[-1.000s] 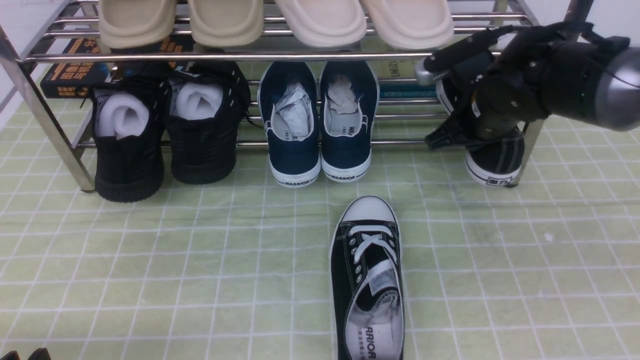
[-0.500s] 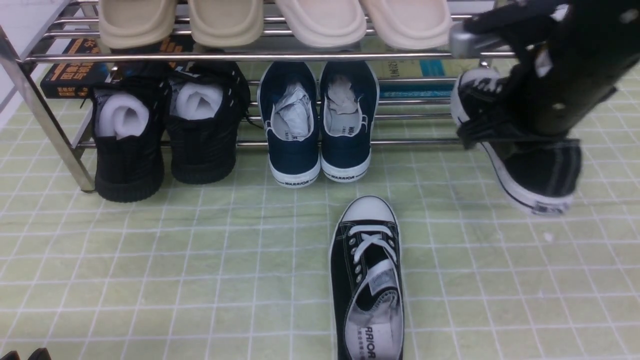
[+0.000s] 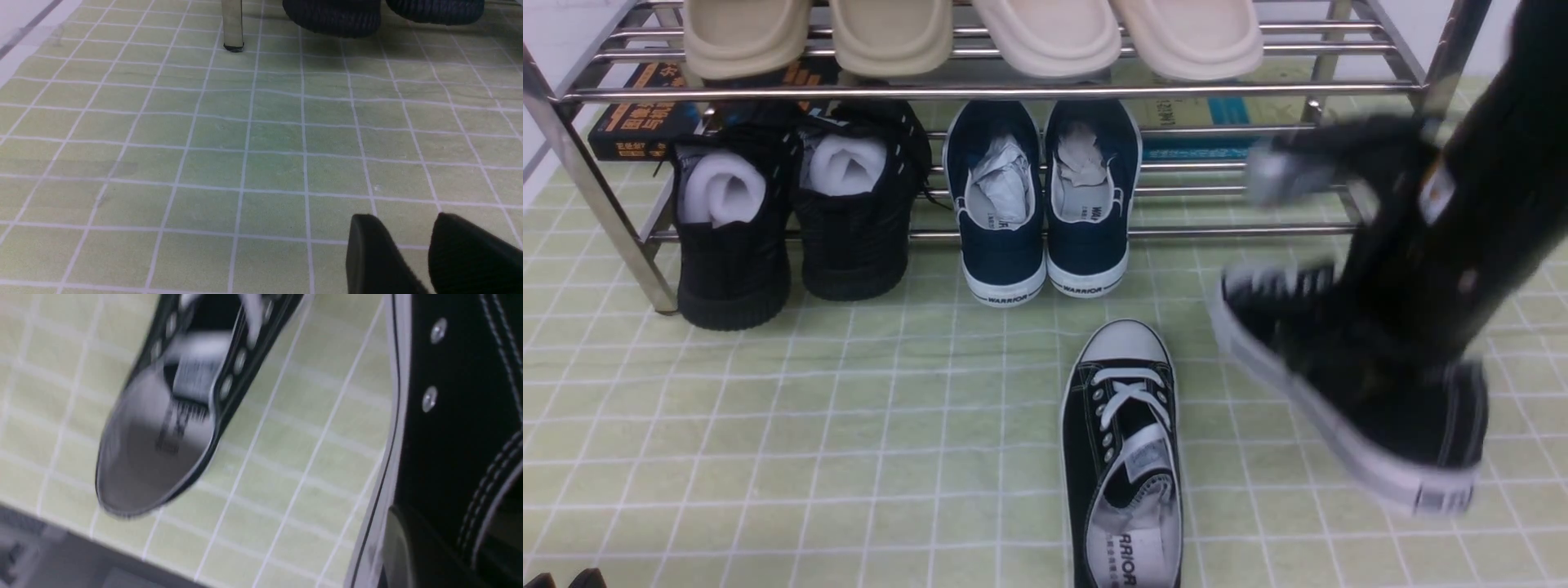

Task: Take the shoes off the shelf with your hand from the green coffee tablecloth.

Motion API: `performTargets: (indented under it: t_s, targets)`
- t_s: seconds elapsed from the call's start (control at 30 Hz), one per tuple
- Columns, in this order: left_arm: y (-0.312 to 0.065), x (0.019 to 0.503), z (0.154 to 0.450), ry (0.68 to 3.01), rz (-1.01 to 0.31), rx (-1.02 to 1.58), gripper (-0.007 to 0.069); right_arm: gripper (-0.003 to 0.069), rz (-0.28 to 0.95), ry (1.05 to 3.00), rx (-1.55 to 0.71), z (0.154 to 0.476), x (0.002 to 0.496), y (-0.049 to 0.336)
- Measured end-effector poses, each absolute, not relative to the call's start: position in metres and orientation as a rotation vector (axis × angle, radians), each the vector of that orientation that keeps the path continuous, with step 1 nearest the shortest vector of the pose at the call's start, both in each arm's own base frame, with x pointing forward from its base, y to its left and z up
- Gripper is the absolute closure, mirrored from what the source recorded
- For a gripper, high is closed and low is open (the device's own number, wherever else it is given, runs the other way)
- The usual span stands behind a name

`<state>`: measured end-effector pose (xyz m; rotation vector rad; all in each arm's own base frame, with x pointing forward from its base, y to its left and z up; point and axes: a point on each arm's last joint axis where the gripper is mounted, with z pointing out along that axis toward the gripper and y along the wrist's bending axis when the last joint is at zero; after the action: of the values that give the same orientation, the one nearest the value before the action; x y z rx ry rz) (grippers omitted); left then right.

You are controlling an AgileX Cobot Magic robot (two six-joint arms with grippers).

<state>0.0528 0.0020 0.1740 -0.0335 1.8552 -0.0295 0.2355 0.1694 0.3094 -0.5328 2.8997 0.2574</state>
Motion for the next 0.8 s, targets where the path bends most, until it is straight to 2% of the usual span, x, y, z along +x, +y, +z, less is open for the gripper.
performTargets:
  t_s: [0.17, 0.4, 0.63, 0.8]
  targets:
    - [0.002, 0.053, 0.174, 1.855, -0.030, -0.034, 0.0384, 0.0643, 0.264, 2.877, -0.474, 0.284, 0.236, 0.180]
    - [0.002, 0.053, 0.174, 1.855, -0.030, -0.034, 0.0384, 0.0642, 0.261, 2.833, -0.454, 0.272, 0.248, 0.187]
    - [0.002, 0.053, 0.174, 1.855, -0.030, -0.034, 0.0384, 0.0639, 0.243, 2.905, -0.429, 0.251, 0.255, 0.195]
    - [0.002, 0.053, 0.174, 1.855, -0.030, -0.034, 0.0384, 0.0635, 0.291, 2.949, -0.393, 0.241, 0.256, 0.201]
